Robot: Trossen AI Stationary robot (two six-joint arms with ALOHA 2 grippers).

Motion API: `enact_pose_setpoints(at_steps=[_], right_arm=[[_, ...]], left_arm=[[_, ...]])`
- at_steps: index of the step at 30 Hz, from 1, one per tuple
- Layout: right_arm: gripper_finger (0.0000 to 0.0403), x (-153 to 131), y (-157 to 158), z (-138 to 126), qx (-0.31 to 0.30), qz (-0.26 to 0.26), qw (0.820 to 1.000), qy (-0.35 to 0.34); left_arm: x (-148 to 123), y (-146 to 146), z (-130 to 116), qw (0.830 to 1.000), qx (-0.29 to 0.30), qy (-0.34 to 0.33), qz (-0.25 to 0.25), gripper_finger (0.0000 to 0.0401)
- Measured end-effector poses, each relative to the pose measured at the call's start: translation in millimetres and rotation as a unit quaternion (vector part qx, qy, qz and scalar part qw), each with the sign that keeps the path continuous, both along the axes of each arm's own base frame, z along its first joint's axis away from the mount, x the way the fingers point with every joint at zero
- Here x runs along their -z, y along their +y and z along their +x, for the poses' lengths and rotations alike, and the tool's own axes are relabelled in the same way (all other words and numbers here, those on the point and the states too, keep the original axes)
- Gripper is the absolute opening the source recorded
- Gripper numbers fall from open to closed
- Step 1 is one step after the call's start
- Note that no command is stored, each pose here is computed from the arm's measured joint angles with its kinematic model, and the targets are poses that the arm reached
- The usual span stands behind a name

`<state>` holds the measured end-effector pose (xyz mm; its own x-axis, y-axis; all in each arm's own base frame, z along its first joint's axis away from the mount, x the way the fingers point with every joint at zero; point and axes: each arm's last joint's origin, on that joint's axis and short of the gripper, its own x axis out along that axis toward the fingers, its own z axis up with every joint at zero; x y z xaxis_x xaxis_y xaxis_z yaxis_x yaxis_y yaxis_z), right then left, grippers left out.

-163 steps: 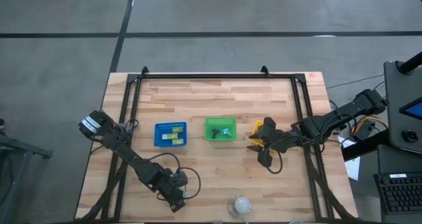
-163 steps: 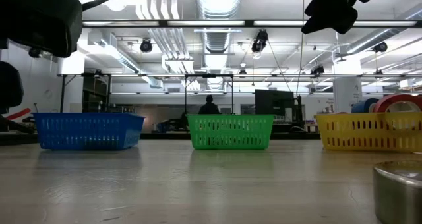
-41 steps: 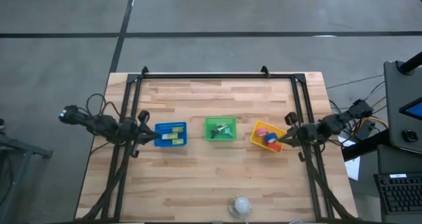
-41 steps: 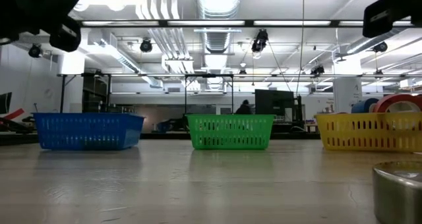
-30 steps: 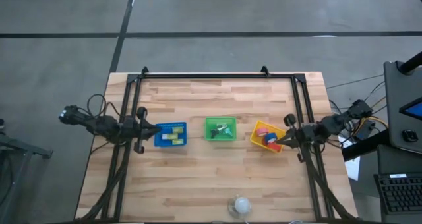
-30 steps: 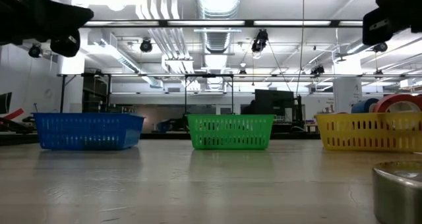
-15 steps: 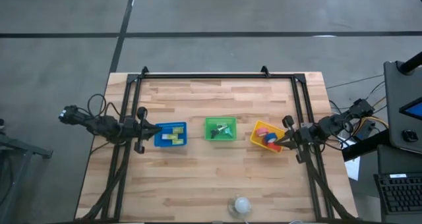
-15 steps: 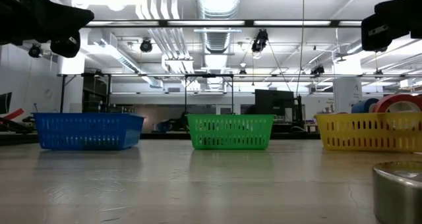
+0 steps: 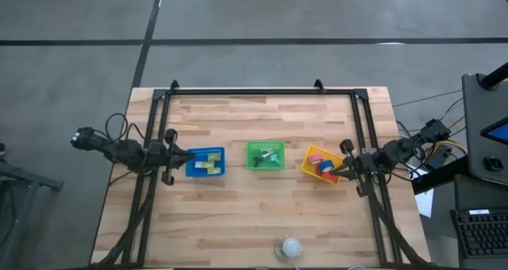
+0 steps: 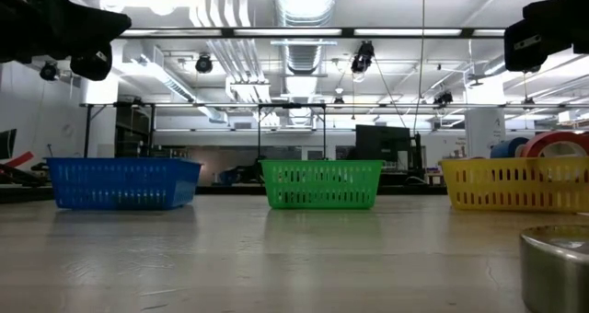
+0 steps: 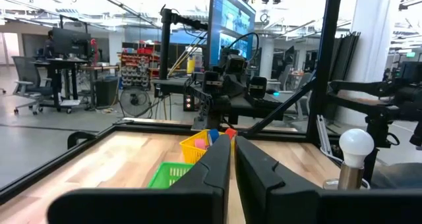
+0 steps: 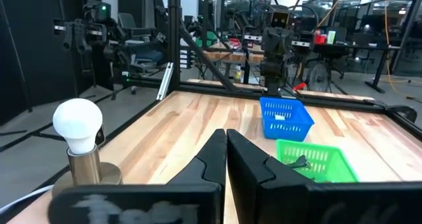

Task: Pick and place Stapler, Stapler remover, tape
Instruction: Return to Home Position

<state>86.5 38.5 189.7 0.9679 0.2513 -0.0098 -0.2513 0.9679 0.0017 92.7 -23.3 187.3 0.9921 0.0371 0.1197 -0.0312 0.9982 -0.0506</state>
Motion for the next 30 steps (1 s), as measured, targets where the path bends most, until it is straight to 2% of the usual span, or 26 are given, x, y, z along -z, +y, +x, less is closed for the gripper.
enact_pose_setpoints(at_steps=[30], right_arm=[[0.0009,0.0,0.0,0.0,0.000,0.000,1.000,0.000]], left_arm=[[-0.2,0.0,-0.1,1.000,0.000,0.000,0.000,0.0028]])
